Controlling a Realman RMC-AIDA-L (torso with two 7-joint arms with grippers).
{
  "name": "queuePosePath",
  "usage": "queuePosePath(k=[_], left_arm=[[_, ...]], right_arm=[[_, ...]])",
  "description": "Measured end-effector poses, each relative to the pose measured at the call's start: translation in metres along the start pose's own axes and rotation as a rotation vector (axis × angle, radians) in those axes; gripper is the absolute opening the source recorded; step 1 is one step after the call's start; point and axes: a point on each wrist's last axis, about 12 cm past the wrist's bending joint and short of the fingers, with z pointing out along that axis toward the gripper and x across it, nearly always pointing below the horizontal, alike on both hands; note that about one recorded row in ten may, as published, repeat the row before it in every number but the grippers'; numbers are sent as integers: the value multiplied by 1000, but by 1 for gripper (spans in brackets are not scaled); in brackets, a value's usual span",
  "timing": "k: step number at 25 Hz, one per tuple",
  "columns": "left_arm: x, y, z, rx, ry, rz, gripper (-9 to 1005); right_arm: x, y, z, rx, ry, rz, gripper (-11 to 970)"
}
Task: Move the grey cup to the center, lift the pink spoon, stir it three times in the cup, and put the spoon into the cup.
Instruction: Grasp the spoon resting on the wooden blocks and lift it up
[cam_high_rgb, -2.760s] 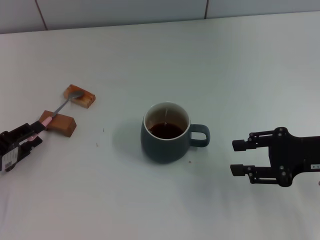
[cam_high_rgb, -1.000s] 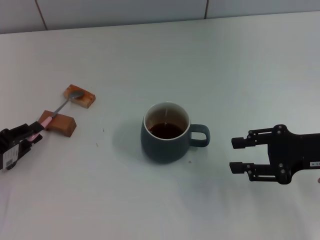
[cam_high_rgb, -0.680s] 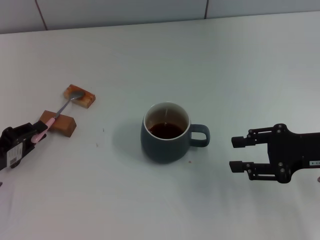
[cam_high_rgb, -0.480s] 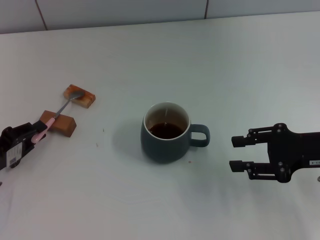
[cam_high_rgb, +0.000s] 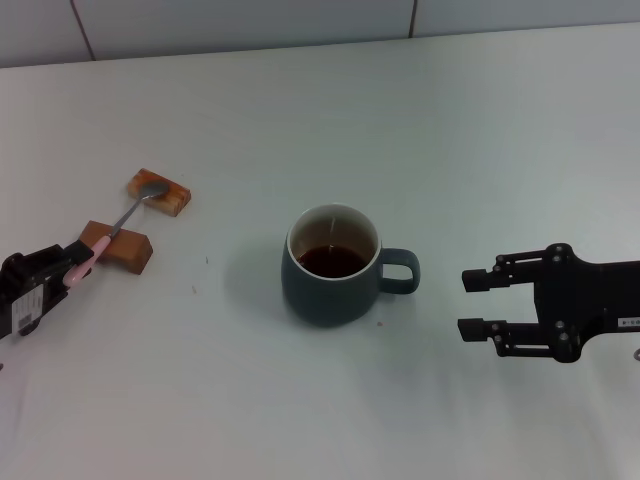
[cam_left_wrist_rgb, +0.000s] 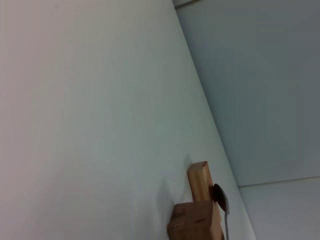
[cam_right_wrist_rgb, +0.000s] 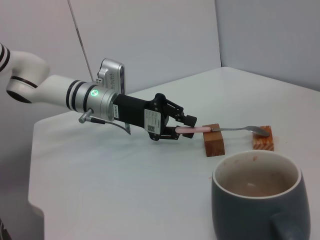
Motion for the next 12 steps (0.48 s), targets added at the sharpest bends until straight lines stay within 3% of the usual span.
queuePosePath(k=[12], left_arm=[[1, 0, 0, 3, 7, -10, 284]], right_arm=[[0, 0, 0, 1, 1, -1, 564]])
